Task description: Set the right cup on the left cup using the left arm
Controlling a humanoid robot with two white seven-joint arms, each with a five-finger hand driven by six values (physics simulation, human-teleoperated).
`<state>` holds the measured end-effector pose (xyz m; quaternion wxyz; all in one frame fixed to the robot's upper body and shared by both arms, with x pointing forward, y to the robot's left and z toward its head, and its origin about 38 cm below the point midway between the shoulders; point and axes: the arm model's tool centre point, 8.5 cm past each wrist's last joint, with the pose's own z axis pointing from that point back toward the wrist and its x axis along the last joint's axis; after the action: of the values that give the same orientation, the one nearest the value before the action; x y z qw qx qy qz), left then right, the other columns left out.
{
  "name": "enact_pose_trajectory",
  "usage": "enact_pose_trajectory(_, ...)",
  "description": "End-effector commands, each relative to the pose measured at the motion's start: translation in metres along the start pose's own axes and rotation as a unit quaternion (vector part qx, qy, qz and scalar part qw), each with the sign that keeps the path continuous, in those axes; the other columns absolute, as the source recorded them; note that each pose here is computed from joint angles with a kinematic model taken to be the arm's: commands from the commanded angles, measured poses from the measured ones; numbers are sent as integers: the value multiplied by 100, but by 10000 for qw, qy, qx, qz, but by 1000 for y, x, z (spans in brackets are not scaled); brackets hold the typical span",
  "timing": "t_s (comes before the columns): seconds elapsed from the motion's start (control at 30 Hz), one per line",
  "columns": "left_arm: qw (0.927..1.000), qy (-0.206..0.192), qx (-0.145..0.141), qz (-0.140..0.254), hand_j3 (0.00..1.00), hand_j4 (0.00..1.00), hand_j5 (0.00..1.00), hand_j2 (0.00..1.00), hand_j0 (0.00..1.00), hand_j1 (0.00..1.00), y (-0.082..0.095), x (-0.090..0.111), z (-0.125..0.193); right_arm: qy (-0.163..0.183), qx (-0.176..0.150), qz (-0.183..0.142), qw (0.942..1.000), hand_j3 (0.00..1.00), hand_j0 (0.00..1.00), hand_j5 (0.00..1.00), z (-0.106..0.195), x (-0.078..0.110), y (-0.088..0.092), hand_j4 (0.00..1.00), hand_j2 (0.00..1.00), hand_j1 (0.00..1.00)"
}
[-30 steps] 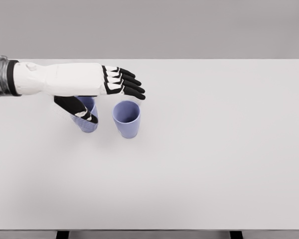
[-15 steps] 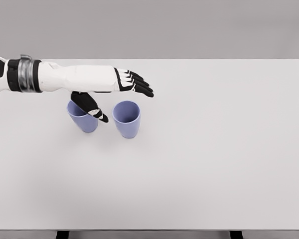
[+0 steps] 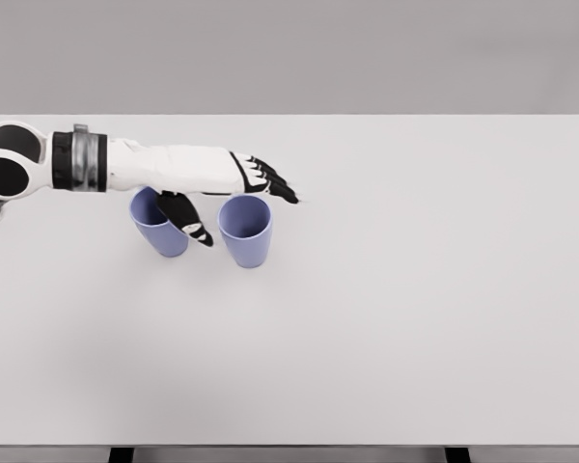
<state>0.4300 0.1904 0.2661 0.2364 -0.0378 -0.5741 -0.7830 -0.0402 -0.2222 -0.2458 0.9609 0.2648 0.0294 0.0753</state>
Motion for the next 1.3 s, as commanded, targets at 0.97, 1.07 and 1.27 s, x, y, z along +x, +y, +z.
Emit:
enact_pose_trajectory(0.97, 9995, 214, -101, 212, 100, 100, 100, 100, 100, 100, -16, -20, -12, 3, 3, 7, 10000, 100, 100, 100, 0, 0, 0, 100, 100, 100)
enact_pose_trajectory(1.07, 9991, 304, -88, 296, 100, 100, 100, 100, 100, 100, -18, -28, -11, 3, 3, 7, 10000, 100, 100, 100, 0, 0, 0, 100, 100, 100)
enact_pose_trajectory(1.27, 9992, 262, -110, 275, 100, 100, 100, 100, 100, 100, -18, -27, -19, -3, 2, 11, 10000, 100, 100, 100, 0, 1, 0, 100, 100, 100)
